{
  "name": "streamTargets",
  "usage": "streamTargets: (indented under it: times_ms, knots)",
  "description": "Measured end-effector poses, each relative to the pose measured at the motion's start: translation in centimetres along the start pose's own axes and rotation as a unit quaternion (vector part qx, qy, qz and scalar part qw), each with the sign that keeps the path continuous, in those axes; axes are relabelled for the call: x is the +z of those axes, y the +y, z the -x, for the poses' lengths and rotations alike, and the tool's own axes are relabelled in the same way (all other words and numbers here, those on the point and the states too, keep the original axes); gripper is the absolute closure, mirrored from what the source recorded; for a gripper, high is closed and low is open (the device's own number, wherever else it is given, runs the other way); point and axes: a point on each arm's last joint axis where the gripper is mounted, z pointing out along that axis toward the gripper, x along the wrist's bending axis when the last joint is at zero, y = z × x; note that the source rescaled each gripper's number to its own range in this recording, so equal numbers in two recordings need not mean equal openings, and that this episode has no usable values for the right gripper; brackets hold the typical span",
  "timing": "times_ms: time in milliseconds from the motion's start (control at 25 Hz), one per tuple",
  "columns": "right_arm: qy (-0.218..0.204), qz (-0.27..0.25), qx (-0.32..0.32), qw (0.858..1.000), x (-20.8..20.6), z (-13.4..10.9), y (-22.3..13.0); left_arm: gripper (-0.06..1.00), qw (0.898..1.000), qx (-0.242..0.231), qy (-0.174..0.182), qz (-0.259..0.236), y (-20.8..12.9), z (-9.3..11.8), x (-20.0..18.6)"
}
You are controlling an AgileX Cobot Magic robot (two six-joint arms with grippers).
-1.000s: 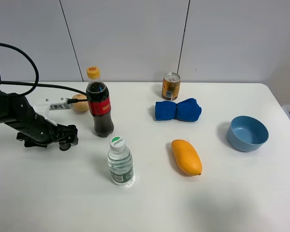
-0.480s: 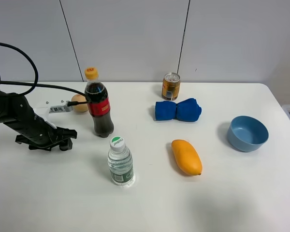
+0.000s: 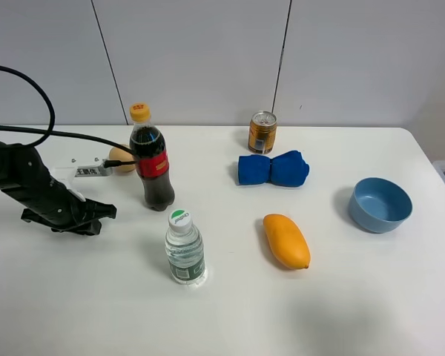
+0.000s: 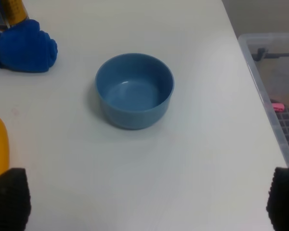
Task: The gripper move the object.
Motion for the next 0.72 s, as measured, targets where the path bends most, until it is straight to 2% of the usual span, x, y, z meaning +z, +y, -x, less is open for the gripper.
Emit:
streamTargets:
  times_ms: [200,400,560,720]
  knots:
    - [0.0,0.0,0.0,1.0,0.0,0.0,0.0,0.94,0.999,0.032,-0.006,0.033,0.6,0.4,-4.1]
    - [-0.002,0.0,-0.001,1.0,0.0,0.0,0.0,0.94,0.995,0.067,-0.014,0.079,0.4,0.8,-9.9]
    - [0.0,0.0,0.0,1.0,0.0,0.0,0.0,0.94,0.983,0.16,-0.028,0.09,-0.3,2.5,-14.0]
    - [0.0,0.0,0.0,1.0,0.0,0.0,0.0,0.94,0.964,0.244,-0.059,0.084,0.2,5.7,-17.6]
